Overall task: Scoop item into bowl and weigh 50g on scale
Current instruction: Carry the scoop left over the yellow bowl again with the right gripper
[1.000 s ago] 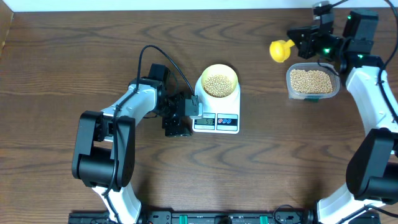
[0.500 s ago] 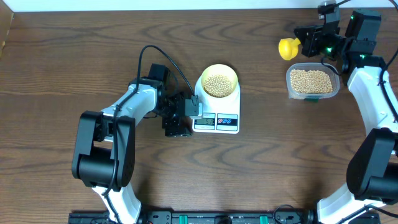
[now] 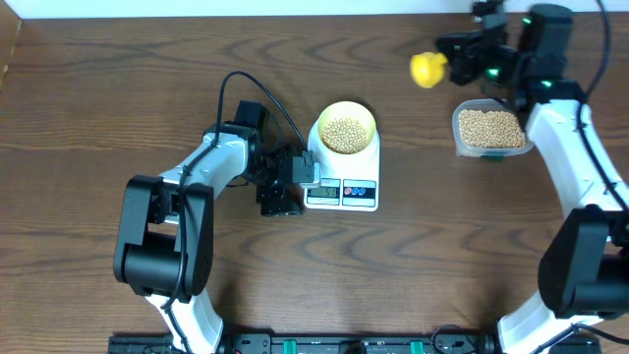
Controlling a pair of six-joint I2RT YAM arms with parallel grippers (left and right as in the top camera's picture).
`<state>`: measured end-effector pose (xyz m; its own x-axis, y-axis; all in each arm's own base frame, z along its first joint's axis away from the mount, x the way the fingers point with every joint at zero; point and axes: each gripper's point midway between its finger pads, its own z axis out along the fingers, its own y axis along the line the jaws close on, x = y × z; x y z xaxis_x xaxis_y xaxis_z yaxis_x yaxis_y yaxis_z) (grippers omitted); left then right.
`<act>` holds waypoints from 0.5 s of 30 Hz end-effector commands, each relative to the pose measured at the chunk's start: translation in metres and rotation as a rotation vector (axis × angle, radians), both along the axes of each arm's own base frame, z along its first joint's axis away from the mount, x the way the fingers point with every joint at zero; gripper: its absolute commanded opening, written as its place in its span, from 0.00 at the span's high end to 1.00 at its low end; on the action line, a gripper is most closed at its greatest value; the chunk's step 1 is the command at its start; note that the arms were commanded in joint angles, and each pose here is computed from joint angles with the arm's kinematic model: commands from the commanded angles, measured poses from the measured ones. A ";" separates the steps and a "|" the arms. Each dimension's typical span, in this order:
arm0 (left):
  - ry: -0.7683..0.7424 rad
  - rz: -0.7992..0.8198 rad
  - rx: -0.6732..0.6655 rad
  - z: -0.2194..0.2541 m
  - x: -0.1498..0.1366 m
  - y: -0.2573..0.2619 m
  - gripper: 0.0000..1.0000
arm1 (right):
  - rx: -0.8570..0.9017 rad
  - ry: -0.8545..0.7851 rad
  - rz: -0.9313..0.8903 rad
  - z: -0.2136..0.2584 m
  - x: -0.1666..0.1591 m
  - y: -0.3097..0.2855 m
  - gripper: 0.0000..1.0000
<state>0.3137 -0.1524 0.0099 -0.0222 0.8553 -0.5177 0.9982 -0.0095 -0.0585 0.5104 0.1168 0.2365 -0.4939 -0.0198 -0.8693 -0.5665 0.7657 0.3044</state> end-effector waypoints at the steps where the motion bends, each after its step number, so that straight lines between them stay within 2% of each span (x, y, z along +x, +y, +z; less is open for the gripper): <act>1: 0.011 -0.017 -0.010 -0.003 -0.005 -0.002 0.02 | -0.037 -0.088 0.139 0.030 -0.011 0.048 0.99; 6: 0.011 -0.017 -0.010 -0.003 -0.005 -0.002 0.02 | -0.084 -0.075 0.262 0.018 -0.035 0.095 0.99; 12: 0.010 -0.017 -0.010 -0.003 -0.005 -0.002 0.02 | -0.148 0.020 0.285 -0.006 -0.057 0.125 0.99; 15: 0.011 -0.017 -0.010 -0.003 -0.005 -0.002 0.02 | -0.178 -0.002 0.355 -0.012 -0.071 0.143 0.99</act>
<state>0.3137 -0.1524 0.0099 -0.0222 0.8553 -0.5177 0.9982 -0.0095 -0.0585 0.4475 0.2467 0.2267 -0.4885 -0.2787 -0.8269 -0.7615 0.5988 0.2481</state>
